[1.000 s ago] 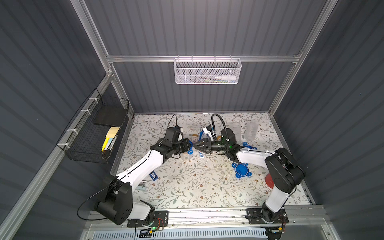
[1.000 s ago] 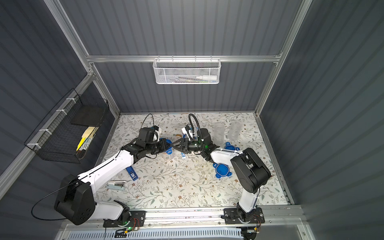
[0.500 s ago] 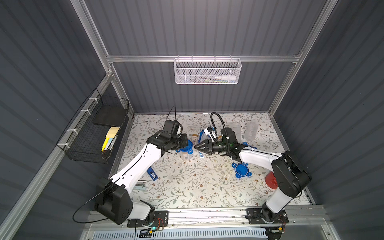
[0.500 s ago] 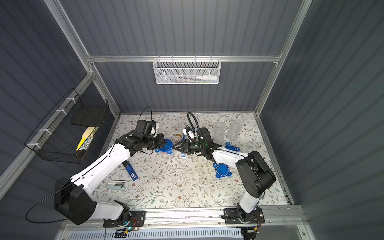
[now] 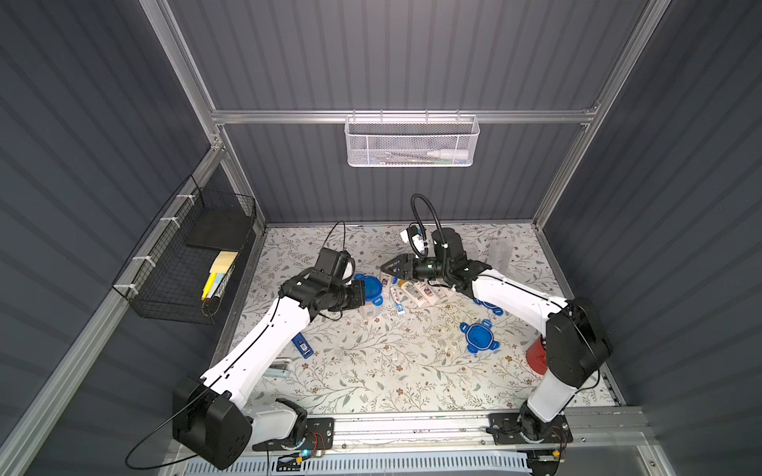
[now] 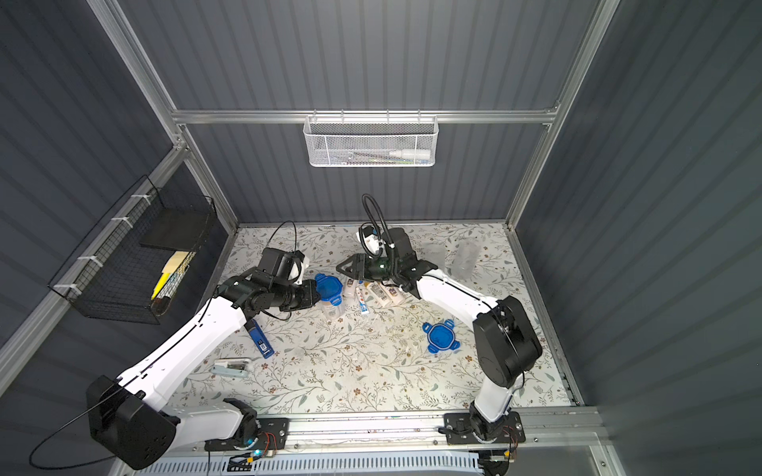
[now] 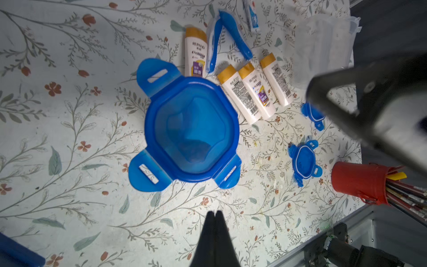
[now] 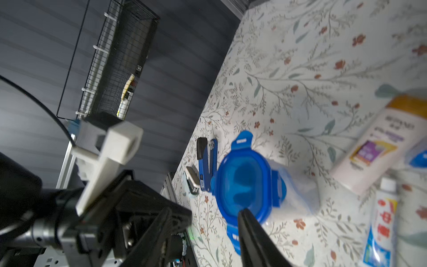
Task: Take out toiletry kits
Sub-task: Adjust the container at the center of the board.
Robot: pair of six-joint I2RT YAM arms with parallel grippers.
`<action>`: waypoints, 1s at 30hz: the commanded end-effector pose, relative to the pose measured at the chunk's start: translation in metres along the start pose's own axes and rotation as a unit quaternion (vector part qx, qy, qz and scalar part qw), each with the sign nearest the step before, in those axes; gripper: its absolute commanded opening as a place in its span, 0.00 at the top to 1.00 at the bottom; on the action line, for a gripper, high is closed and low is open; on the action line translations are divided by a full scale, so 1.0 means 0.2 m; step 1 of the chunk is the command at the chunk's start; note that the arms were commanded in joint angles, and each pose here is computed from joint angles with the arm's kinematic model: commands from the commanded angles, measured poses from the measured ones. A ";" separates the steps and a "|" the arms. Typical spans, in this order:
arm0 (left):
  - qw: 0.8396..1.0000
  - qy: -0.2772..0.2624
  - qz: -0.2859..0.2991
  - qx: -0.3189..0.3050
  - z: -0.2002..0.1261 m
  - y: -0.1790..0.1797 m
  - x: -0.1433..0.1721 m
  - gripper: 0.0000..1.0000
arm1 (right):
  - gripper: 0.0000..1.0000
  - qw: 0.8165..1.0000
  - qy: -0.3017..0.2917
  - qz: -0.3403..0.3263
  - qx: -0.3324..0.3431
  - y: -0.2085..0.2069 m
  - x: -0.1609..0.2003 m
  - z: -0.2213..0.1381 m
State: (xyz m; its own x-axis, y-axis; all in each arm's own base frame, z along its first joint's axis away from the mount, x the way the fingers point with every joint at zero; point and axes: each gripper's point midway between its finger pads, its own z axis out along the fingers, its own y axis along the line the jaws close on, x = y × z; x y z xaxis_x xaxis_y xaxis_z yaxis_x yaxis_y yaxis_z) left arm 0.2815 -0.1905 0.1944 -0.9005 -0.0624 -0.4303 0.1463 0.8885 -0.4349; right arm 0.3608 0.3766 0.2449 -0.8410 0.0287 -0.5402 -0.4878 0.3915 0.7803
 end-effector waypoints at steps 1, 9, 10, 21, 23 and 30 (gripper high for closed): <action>1.000 0.019 0.013 0.009 0.01 0.00 0.06 1.00 | 0.51 0.999 0.022 0.000 0.036 -0.14 0.01 0.11; 0.999 0.041 0.015 0.007 0.09 0.03 0.09 1.00 | 0.51 0.999 0.037 -0.002 0.026 -0.20 -0.04 0.32; 0.999 0.042 0.015 0.007 0.09 0.03 0.09 1.00 | 0.50 0.999 0.044 -0.005 0.028 -0.21 -0.03 0.35; 0.999 0.043 0.005 -0.029 0.14 0.11 0.08 1.00 | 0.50 0.996 0.082 -0.020 0.037 -0.20 0.10 0.46; 0.999 0.042 -0.002 -0.033 0.15 0.13 0.07 1.00 | 0.50 0.995 0.085 -0.022 0.036 -0.19 0.11 0.46; 0.998 0.033 -0.026 -0.038 0.13 0.19 0.01 1.00 | 0.50 0.995 0.089 -0.021 0.034 -0.18 0.17 0.42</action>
State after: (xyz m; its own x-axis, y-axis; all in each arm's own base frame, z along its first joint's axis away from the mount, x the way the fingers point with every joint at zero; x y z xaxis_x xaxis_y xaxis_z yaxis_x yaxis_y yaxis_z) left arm 0.2908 -0.1733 0.1543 -0.9343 -0.0730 -0.3489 0.0781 0.9131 -0.4003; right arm 0.3794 0.4437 0.1644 -0.8634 -0.1335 -0.4865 -0.4878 0.4670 0.7375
